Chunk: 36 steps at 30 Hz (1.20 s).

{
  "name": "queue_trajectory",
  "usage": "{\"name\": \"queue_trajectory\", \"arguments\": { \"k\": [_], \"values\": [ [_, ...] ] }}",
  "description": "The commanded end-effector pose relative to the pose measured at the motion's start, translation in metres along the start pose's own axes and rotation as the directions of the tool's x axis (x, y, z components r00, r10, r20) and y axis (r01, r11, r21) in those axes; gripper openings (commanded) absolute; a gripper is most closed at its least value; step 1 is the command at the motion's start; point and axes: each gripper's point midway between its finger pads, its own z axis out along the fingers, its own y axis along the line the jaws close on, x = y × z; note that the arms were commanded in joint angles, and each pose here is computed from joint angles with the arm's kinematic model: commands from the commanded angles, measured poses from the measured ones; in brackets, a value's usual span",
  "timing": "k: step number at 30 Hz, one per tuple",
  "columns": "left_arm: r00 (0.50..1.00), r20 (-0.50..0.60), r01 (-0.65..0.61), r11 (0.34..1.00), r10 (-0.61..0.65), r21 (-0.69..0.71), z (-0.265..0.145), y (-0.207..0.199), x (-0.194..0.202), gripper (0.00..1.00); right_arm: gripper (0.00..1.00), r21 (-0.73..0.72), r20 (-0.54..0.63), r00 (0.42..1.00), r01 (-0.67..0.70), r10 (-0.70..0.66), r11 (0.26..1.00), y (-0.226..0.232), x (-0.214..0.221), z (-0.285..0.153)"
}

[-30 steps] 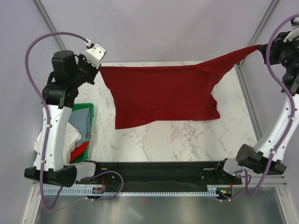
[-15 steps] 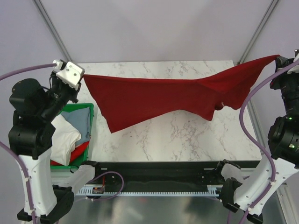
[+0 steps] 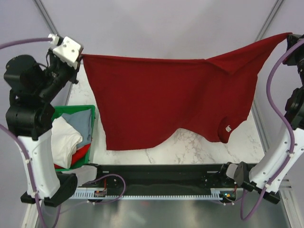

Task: Fold and stack the t-shirts
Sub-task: Flatten the tshirt out

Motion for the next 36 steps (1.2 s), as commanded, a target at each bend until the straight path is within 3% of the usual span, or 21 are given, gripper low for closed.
{"name": "queue_trajectory", "arguments": {
  "k": [1,10,21,29,32,36],
  "values": [
    [0.999,0.052,0.009,0.998,-0.006,-0.057,0.026,0.023,-0.018,0.02,0.00,0.059,0.103,0.995,-0.011,0.005,0.998,-0.020,-0.027,0.021],
    [0.991,0.126,-0.031,0.996,0.041,-0.086,0.053,0.043,-0.044,0.02,0.00,0.077,0.162,0.987,0.011,-0.024,0.997,-0.031,-0.043,0.036],
    [0.951,0.282,-0.075,0.980,0.126,-0.187,-0.016,0.052,-0.098,0.02,0.00,0.164,0.277,0.955,0.064,-0.108,0.984,-0.016,-0.089,-0.026],
    [0.907,0.365,-0.093,0.945,0.210,-0.313,-0.077,0.063,-0.131,0.02,0.00,0.247,0.410,0.885,0.123,-0.218,0.961,-0.003,-0.145,-0.082],
    [0.894,0.376,-0.104,0.930,0.243,-0.352,-0.083,0.070,-0.138,0.02,0.00,0.266,0.475,0.848,0.115,-0.234,0.957,-0.004,-0.166,-0.086],
    [0.882,0.374,-0.134,0.913,0.288,-0.386,-0.063,0.081,-0.142,0.02,0.00,0.273,0.512,0.824,0.111,-0.242,0.955,-0.014,-0.177,-0.067]
  ]
}}
